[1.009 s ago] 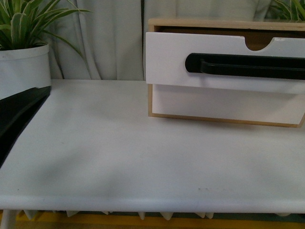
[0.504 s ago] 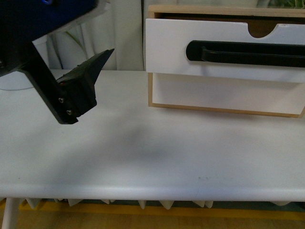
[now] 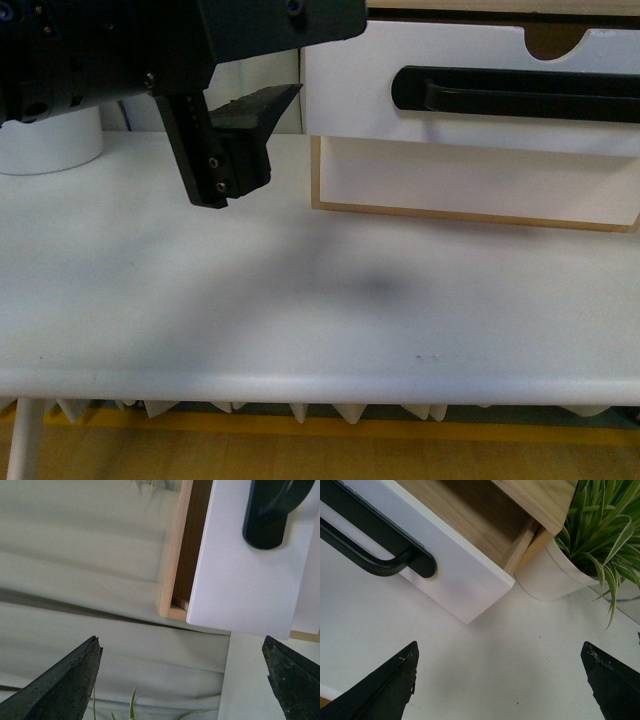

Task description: Close drawer sideways

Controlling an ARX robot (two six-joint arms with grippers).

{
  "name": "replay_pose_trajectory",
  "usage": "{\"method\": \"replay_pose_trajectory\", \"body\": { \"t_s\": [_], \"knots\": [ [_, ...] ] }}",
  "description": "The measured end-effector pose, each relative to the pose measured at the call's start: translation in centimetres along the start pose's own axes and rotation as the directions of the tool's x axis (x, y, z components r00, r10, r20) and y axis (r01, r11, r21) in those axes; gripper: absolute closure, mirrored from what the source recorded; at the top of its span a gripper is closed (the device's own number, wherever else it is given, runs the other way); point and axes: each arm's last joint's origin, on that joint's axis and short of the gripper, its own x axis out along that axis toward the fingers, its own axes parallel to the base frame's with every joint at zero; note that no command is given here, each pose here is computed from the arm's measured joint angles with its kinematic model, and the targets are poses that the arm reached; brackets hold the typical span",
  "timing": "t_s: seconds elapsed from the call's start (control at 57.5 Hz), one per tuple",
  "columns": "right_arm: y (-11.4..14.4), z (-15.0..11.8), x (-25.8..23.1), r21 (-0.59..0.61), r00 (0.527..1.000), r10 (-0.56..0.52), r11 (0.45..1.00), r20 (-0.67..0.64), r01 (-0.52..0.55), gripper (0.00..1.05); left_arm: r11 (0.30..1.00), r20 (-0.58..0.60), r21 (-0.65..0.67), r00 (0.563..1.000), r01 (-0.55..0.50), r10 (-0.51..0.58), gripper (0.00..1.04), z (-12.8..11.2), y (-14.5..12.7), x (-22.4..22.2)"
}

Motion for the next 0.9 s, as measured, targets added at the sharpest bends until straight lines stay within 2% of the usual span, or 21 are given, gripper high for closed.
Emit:
{"method": "replay_pose_trajectory", "body": {
  "t_s": [0.209,0.904],
  "knots": [
    [-0.6,-0.2,1.1,-0.005,1.000,0.002,1.000,-0.017,-0.002,0.09,1.000,0.019,-0.006,1.000,0.007,-0.006,0.06,1.0,0.2,2.0],
    [-1.7,0.8,5.6,-0.023,0.999,0.011,1.000,-0.033,-0.012,0.09,0.999,0.031,0.035,0.999,0.018,-0.019,0.06,0.9,0.3,4.8]
  ]
}}
